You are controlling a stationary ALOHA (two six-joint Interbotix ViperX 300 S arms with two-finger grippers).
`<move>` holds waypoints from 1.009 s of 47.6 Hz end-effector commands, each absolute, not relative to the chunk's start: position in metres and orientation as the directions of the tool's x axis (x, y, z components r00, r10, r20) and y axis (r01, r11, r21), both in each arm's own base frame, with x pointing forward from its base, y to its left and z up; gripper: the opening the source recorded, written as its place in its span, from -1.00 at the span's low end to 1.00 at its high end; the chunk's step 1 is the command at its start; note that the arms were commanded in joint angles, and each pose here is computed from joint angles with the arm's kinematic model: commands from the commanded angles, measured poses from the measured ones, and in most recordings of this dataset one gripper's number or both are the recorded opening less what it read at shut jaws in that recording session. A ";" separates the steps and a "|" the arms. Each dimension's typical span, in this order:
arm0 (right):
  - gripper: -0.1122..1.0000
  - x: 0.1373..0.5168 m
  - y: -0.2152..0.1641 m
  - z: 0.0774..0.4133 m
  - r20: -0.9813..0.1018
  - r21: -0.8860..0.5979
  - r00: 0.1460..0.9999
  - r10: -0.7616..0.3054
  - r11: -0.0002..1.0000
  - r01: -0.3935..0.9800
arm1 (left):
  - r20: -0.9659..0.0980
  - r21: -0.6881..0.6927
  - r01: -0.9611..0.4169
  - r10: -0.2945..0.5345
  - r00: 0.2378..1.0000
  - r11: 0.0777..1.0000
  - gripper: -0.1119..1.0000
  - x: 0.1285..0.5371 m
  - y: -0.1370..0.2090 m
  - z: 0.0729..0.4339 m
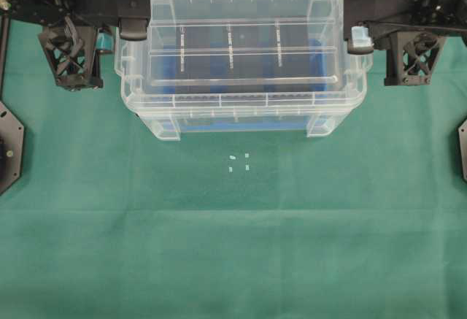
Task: Clamp the lid of the box with both arms, then lift and open it.
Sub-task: 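Lift the lid with both grippers and pull it toward the front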
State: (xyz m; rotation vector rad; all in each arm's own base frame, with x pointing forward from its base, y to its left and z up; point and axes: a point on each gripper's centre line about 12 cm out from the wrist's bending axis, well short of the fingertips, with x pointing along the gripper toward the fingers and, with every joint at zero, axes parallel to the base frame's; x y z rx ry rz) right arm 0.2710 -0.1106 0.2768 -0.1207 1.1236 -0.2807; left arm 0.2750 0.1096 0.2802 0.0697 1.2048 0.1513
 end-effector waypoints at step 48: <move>-0.80 0.289 -0.003 0.309 -0.875 -0.161 0.450 -0.181 0.983 0.082 | -0.906 0.029 -0.006 0.029 0.421 1.000 -0.78 0.290 0.010 0.306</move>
